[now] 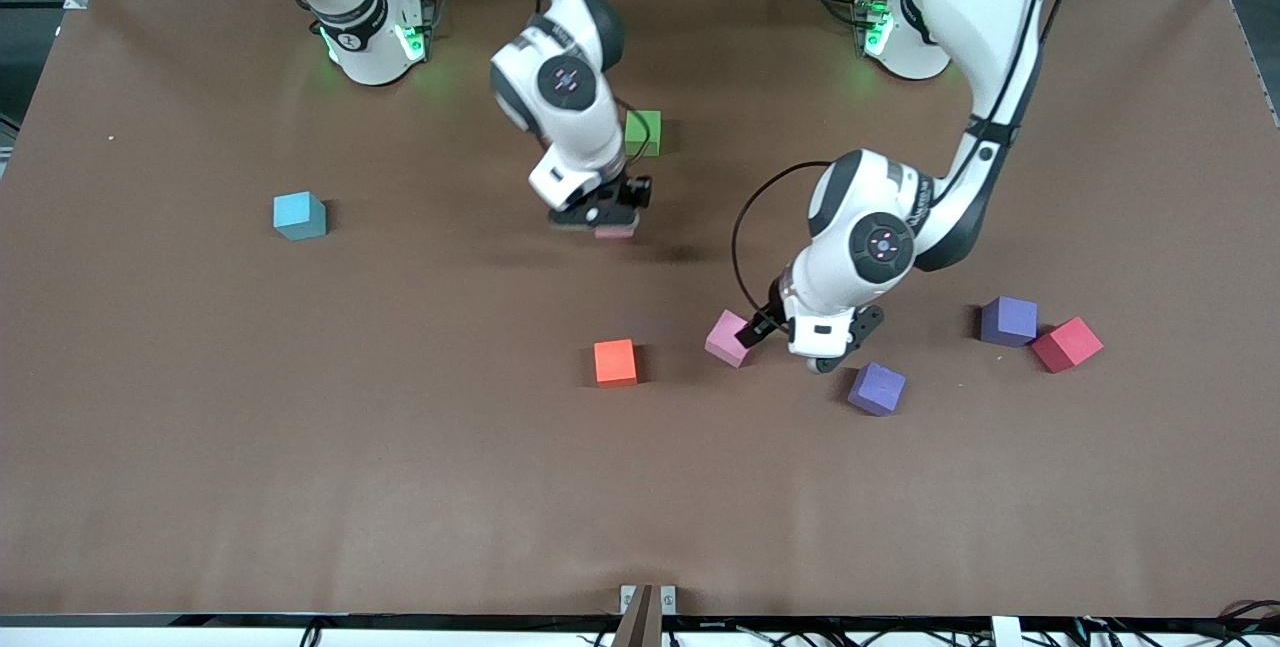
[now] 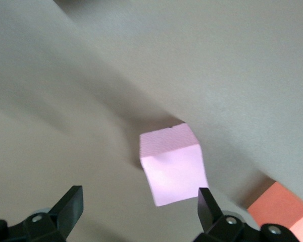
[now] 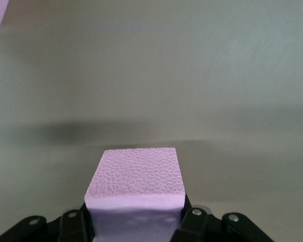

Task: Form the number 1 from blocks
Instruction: 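Reach the second pink cube with the left gripper while the right carries pink, then set the pink cube beside the green with the right gripper while the left grasps pink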

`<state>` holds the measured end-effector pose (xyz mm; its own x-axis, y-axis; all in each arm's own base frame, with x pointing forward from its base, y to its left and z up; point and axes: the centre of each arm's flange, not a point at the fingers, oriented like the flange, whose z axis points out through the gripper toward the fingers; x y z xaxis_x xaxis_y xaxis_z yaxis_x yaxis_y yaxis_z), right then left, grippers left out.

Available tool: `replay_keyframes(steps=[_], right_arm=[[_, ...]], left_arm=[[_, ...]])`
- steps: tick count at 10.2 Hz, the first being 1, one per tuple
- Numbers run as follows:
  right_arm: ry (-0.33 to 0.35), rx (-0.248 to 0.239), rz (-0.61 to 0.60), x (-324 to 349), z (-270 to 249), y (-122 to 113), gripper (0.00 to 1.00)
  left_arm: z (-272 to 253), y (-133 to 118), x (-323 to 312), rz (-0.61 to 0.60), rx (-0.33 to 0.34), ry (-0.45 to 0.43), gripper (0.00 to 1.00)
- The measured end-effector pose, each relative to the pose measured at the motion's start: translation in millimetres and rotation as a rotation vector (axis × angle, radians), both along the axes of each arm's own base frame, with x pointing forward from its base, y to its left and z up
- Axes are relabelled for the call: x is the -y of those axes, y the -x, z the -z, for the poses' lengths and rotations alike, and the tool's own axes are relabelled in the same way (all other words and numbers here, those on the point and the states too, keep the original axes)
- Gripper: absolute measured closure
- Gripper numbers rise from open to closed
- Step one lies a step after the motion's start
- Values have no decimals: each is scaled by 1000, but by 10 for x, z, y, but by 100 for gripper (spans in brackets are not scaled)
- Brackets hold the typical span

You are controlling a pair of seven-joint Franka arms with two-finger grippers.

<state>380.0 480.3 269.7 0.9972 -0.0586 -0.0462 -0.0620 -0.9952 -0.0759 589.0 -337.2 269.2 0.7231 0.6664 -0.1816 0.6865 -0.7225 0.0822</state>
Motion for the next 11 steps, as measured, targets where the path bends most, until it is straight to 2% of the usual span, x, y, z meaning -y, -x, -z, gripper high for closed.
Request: replay_keyframes(steps=[3, 6, 11], right_arm=[[24, -19, -5, -256, 97, 487, 40], [50, -34, -4, -232, 252, 588, 40], [61, -29, -31, -334, 505, 776, 40]], left_arm=[[48, -187, 82, -81, 6, 32, 0], [282, -203, 93, -91, -12, 23, 0], [548, -148, 142, -96, -40, 5, 0]])
